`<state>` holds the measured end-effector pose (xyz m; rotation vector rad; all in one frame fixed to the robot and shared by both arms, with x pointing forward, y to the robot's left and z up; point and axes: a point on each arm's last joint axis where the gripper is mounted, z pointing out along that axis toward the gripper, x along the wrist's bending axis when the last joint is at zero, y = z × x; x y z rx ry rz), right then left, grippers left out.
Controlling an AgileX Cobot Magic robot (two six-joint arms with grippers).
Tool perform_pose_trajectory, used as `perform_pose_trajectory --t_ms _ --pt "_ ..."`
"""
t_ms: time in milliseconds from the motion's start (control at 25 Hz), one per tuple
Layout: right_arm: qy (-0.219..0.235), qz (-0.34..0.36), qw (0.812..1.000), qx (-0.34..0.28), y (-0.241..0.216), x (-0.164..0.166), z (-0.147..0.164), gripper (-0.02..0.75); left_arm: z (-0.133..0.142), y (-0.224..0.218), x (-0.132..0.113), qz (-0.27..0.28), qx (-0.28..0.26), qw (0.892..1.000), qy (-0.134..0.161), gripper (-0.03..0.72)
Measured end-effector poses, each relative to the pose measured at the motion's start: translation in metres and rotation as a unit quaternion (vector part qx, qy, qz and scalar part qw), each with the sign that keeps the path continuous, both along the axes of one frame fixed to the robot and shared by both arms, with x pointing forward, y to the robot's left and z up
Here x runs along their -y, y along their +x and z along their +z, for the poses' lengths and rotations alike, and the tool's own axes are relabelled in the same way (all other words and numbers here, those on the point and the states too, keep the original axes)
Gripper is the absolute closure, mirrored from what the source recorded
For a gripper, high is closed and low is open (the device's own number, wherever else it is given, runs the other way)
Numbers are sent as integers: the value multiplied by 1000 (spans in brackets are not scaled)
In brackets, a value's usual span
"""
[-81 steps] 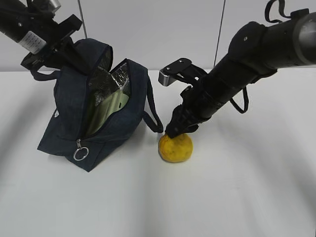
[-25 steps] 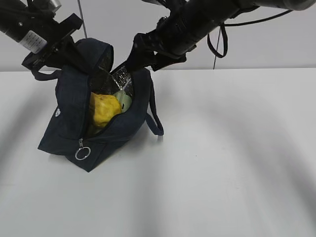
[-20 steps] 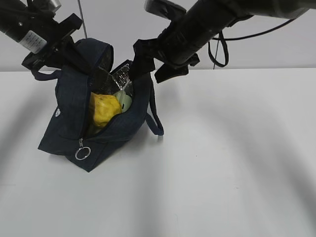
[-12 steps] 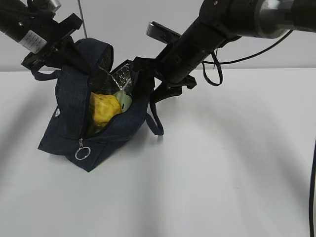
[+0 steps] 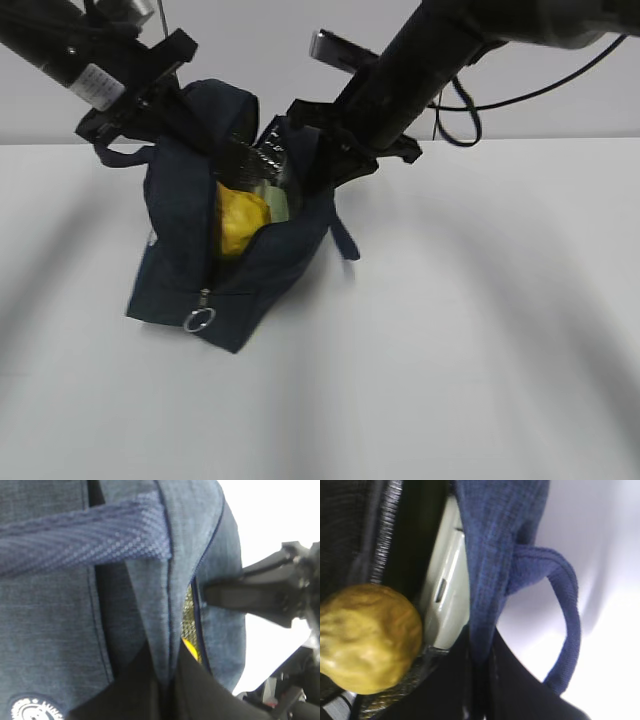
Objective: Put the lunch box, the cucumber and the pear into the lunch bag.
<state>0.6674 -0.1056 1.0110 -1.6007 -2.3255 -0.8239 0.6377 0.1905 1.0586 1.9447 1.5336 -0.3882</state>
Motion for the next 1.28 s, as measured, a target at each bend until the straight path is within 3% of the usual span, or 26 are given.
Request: perform_pose_trajectory --t_ms 240,400,720,920,1000,1160,1280 --pt "-56 20 998 18 -16 26 49 743 0 -25 71 -85 6 996 -3 688" --pt "-92 15 995 40 -24 36 68 743 1 -37 102 -112 26 993 -3 688" --pt "-125 15 991 38 -18 39 55 743 -1 -34 106 -92 49 994 20 688" --pt "-126 15 991 37 -16 39 52 710 -4 -32 101 -86 51 994 52 681" --pt "-123 14 992 36 -16 38 52 612 -6 -32 99 -82 52 993 68 636" --pt "-108 11 993 36 -16 36 54 379 -8 -31 95 -84 57 991 90 396" --pt "-103 3 994 30 -16 35 54 335 -6 -32 95 -84 55 991 89 276"
